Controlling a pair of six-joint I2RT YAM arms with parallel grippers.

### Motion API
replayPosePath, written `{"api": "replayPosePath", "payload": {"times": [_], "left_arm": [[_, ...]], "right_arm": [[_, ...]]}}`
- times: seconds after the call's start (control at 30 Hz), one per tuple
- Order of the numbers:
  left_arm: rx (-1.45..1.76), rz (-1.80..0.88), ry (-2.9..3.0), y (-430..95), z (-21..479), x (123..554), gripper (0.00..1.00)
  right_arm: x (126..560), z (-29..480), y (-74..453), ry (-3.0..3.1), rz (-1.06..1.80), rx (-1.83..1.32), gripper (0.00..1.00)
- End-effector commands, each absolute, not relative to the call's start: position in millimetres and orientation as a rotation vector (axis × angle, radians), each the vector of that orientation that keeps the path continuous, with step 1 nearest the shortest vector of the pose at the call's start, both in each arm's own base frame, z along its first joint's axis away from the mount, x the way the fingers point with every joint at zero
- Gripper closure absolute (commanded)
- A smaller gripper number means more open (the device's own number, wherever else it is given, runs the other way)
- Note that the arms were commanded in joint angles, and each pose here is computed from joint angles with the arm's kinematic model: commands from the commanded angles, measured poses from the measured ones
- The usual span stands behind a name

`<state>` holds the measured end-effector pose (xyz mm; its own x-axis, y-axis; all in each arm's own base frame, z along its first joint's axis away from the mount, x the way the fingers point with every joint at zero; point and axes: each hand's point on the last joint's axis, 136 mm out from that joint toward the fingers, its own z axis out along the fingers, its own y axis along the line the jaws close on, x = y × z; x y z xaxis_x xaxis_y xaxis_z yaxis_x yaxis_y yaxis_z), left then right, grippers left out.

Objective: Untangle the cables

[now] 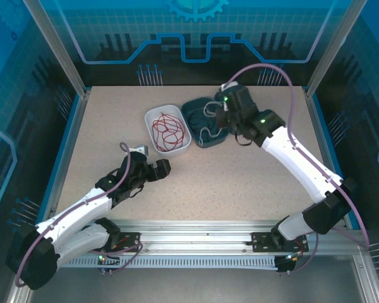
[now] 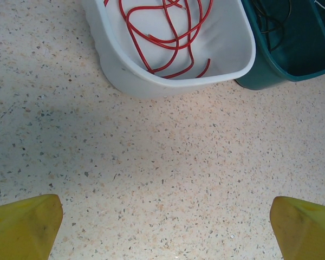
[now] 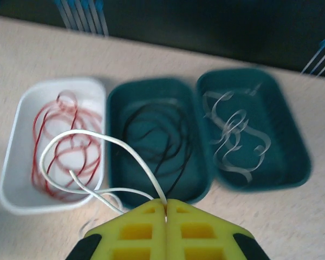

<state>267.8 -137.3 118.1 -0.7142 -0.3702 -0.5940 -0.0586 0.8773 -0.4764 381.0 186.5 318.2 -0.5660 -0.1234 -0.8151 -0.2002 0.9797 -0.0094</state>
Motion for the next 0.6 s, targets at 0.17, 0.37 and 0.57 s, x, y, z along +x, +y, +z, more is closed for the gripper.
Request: {"api": "replayPosePath", "payload": {"times": [0.17, 0.37, 0.57], "left_arm": [[-0.315, -0.536, 2.298, -131.5, 127.7, 270.8, 0.01], [-0.311, -0.519, 2.296, -127.8, 129.7, 268.2, 0.01], [-0.309, -0.497, 2.292, -122.7, 131.7, 265.9, 0.01]], "right_arm": [[452.2, 344.7, 126.0, 2.105, -0.084, -0.124, 1.0], [511.0, 308.8, 97.8, 2.173, -0.157, -0.051, 1.0], [532.3, 246.6, 85.6, 2.308, -0.205, -0.025, 0.56]]}}
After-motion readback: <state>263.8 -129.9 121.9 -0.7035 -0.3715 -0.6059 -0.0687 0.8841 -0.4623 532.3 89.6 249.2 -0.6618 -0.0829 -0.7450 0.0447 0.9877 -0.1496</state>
